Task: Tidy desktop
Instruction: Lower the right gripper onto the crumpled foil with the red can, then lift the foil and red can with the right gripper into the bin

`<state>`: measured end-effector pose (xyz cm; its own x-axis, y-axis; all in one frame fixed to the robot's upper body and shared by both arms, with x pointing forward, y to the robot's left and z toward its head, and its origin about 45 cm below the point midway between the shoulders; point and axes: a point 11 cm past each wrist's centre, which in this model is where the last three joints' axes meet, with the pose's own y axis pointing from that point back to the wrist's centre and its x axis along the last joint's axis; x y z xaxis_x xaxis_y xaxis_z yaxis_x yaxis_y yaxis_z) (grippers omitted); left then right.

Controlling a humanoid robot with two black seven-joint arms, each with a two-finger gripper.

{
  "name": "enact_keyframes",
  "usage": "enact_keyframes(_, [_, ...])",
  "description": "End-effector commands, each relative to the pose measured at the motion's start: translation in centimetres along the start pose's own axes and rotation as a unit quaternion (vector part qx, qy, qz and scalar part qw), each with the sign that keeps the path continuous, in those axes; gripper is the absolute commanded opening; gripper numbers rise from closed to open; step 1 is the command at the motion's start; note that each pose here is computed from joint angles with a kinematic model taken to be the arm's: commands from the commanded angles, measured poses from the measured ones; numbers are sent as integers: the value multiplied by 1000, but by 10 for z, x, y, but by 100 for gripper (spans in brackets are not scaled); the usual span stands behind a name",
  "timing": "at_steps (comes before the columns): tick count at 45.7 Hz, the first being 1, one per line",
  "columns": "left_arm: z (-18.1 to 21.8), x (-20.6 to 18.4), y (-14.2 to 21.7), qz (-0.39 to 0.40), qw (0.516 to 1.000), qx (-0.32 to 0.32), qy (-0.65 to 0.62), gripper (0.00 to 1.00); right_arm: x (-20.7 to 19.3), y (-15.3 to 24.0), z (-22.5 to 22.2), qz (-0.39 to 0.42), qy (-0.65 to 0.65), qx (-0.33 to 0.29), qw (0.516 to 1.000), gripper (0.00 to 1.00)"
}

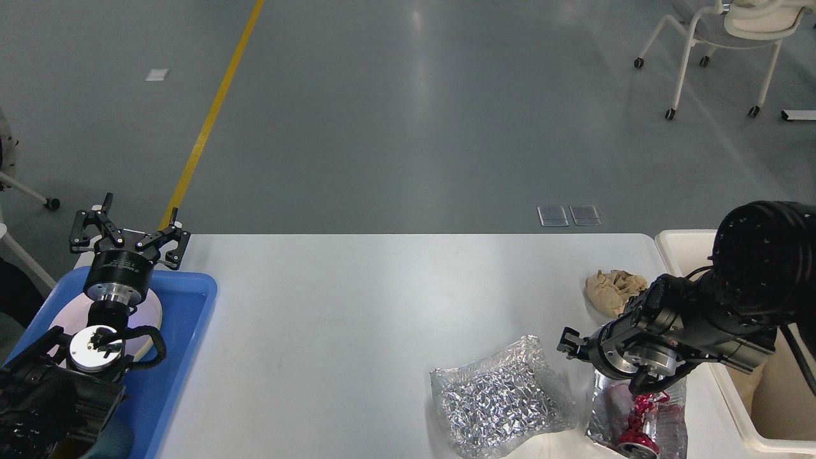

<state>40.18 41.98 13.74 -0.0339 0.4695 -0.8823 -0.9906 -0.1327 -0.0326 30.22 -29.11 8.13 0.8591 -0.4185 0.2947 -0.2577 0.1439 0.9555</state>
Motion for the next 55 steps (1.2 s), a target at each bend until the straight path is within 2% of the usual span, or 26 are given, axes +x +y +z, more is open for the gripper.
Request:
enact_keyframes(1, [0, 0, 0, 0, 1000, 0, 0, 97, -5, -3, 3, -6, -4, -4, 1000, 28])
enact_keyframes(4, [0, 0, 0, 0, 1000, 0, 0, 97, -8, -5, 5, -9, -6, -6, 1000, 0])
enact_keyframes(37, [0, 0, 0, 0, 1000, 0, 0, 97, -6, 0, 18, -14, -11, -19, 1000, 0])
enact_keyframes(44, [0, 0, 0, 0, 1000, 0, 0, 97, 14, 24, 32, -3, -8, -35, 999, 0])
enact_keyframes(55, [0, 0, 0, 0, 1000, 0, 0, 97, 39, 99, 39, -16, 21, -30, 999, 0])
